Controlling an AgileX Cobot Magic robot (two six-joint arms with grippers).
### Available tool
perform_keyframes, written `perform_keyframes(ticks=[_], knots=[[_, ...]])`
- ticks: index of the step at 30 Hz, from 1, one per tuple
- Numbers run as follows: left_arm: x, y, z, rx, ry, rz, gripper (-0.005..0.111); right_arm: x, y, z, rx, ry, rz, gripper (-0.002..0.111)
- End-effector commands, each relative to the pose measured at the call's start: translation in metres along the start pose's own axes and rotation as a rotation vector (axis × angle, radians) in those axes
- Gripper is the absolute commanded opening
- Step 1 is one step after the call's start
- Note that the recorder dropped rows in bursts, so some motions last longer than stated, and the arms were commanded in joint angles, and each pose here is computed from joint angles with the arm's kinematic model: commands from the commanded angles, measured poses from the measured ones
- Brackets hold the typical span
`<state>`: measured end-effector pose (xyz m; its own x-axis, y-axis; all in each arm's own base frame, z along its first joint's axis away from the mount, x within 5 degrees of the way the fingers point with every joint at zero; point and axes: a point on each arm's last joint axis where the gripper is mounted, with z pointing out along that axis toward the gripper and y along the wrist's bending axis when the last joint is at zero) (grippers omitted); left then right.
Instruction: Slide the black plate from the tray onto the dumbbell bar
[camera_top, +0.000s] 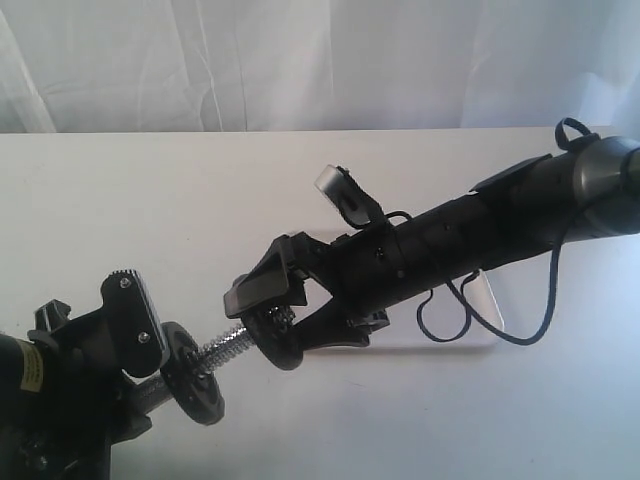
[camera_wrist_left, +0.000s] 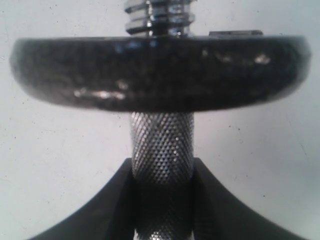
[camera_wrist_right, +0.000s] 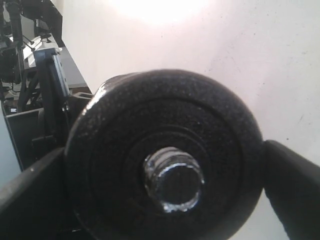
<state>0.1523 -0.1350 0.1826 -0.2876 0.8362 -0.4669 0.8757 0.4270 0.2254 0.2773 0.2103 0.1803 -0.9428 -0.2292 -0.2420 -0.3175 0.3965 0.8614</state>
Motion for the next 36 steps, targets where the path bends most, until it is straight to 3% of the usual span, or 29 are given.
perform_keyframes(ticks=[1, 12, 22, 36], knots=[[-0.0500, 0.0208, -0.0189, -0.231, -0.509, -0.023, 0.000, -0.0012, 0.0389, 0.0002, -0.257, -0.008, -0.003, 0.004], [-0.0500, 0.0208, -0.0189, -0.231, -0.509, -0.023, 0.000, -0.0012, 0.0389, 0.0002, -0.257, -0.008, -0.003, 0.040], [-0.0500, 0.0208, -0.0189, -0.231, -0.509, -0.023, 0.000, -0.0004, 0.0384, 0.0003, -0.251, -0.001, -0.012, 0.090], [-0.0497, 0.0206, -0.0187, -0.230, -0.506, -0.023, 0.000, 0.0030, 0.0360, 0.0008, -0.224, 0.035, -0.039, 0.093]])
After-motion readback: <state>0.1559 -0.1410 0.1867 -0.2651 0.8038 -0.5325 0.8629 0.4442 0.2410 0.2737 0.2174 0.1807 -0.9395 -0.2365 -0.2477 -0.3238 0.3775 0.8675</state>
